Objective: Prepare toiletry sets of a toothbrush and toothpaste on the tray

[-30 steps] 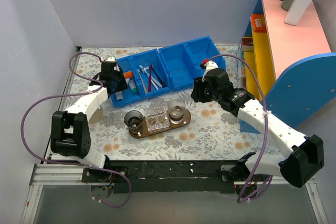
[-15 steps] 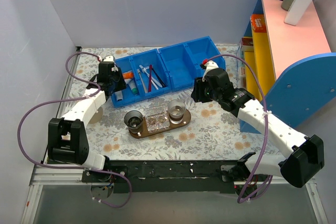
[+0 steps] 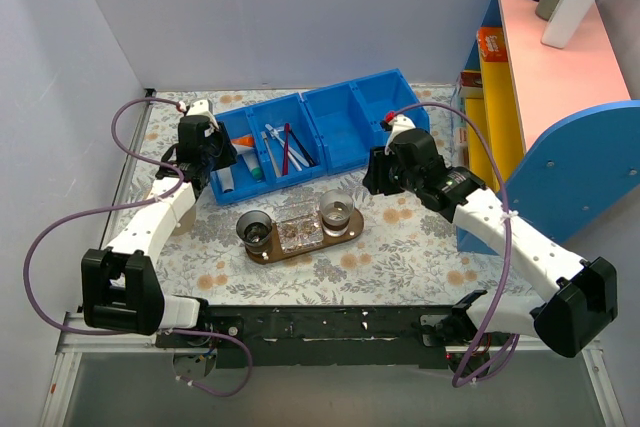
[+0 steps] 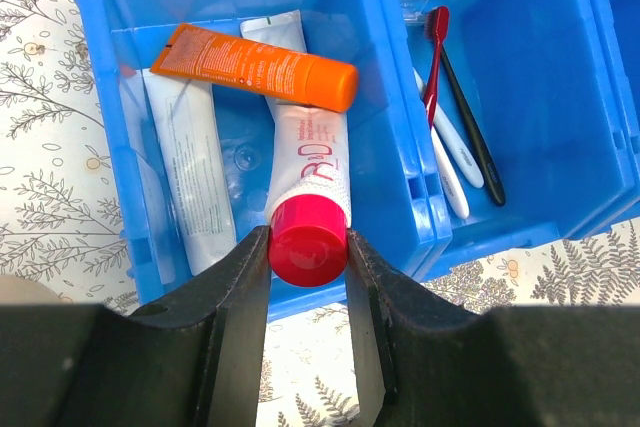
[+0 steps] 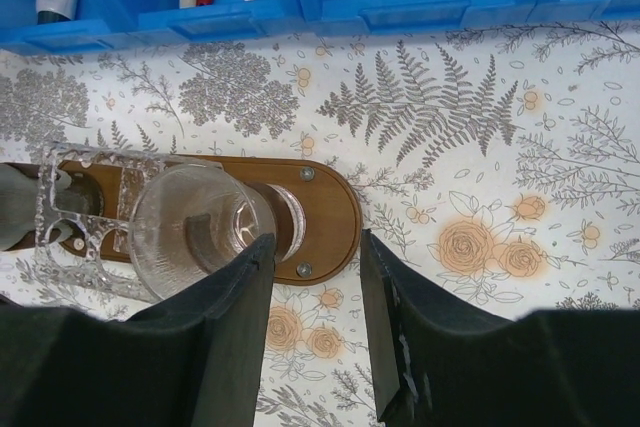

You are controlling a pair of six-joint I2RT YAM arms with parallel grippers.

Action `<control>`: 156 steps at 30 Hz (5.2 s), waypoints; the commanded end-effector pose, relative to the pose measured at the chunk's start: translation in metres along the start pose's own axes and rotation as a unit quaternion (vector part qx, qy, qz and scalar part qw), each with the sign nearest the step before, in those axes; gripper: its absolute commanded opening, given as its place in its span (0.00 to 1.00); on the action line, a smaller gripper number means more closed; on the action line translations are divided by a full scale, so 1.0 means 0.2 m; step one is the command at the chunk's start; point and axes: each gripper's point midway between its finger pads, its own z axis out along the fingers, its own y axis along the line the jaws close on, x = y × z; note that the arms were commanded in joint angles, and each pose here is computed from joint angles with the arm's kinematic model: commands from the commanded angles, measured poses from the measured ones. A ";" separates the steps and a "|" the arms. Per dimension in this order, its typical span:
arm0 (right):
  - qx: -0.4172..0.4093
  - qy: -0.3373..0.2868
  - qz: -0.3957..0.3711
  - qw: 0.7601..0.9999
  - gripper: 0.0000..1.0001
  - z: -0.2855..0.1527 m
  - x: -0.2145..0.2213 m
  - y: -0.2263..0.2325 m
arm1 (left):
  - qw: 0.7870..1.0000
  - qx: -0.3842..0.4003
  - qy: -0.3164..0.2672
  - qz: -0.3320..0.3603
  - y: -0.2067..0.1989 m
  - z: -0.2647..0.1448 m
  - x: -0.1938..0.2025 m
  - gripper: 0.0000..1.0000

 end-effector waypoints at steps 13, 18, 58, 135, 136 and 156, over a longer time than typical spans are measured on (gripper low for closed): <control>-0.171 -0.079 -0.099 0.977 0.47 -0.03 -0.42 0.43 | 0.996 0.031 -0.081 0.009 -0.07 -0.15 -0.22 0.00; -0.193 -0.096 -0.171 0.961 0.47 0.02 -0.46 0.61 | 0.996 0.030 -0.083 0.017 -0.07 -0.17 -0.24 0.00; -0.281 -0.244 -0.387 0.844 0.50 0.62 -0.55 1.29 | 0.989 0.131 -0.073 0.016 -0.26 -0.51 -0.29 0.00; -0.110 -0.353 -0.543 0.754 0.24 0.38 -0.60 1.02 | 0.970 0.202 0.015 -0.135 -0.46 -0.67 -0.28 0.98; -0.107 -0.352 -0.548 0.751 0.24 0.38 -0.60 1.01 | 0.968 0.209 0.015 -0.140 -0.47 -0.68 -0.29 0.98; -0.103 -0.359 -0.561 0.739 0.25 0.18 -0.58 0.95 | 0.907 0.365 0.159 -0.136 -0.72 -0.78 -0.08 0.90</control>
